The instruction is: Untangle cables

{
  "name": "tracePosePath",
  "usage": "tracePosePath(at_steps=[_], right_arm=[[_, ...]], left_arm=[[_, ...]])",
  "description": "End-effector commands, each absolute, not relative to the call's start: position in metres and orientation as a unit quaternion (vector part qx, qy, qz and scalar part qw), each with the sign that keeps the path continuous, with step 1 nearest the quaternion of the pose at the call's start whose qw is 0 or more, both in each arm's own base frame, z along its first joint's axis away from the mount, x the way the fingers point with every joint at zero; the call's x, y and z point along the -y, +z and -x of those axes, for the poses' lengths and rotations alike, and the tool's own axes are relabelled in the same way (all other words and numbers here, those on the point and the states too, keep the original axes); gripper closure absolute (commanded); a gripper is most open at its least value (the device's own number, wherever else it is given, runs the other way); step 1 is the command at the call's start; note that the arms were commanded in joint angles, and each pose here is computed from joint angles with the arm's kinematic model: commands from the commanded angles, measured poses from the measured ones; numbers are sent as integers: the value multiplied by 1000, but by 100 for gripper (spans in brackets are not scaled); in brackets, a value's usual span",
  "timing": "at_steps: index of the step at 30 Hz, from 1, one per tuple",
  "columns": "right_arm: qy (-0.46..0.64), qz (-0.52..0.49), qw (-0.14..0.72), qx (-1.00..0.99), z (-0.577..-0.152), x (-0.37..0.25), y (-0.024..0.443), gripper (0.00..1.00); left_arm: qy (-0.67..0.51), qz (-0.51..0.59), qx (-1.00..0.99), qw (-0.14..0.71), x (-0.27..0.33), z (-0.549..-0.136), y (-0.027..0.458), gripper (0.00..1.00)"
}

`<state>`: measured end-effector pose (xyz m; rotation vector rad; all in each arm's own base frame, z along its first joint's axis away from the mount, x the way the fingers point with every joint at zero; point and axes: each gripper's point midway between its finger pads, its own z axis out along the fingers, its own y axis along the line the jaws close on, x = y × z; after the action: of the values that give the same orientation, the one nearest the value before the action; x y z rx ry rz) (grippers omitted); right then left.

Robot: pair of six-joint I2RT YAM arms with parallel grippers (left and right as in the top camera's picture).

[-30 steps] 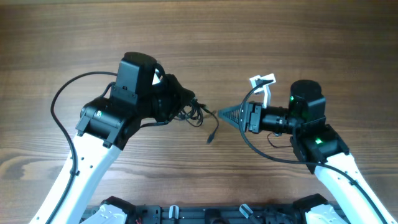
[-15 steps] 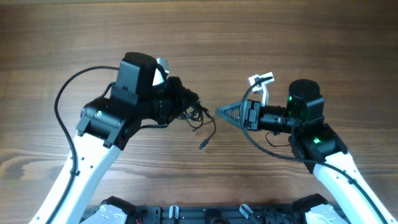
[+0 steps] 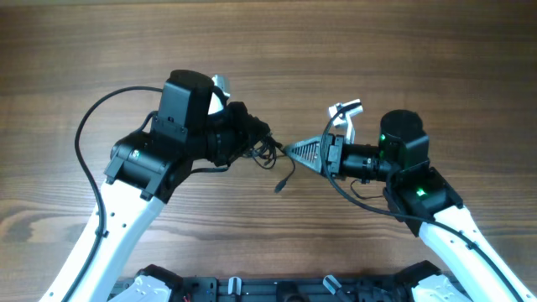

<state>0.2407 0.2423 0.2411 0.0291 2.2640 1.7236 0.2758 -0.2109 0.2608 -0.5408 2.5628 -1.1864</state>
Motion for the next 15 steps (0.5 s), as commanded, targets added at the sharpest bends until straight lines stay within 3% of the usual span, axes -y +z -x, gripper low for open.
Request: tracePosePath(at_steps=[1, 15], right_arm=[[607, -35, 141, -781, -247, -244, 248, 55], [587, -91, 90, -800, -257, -246, 216, 51]], left_arm=[[-416, 169, -884, 131, 215, -273, 264, 96], [-423, 190, -877, 124, 216, -274, 266, 96]])
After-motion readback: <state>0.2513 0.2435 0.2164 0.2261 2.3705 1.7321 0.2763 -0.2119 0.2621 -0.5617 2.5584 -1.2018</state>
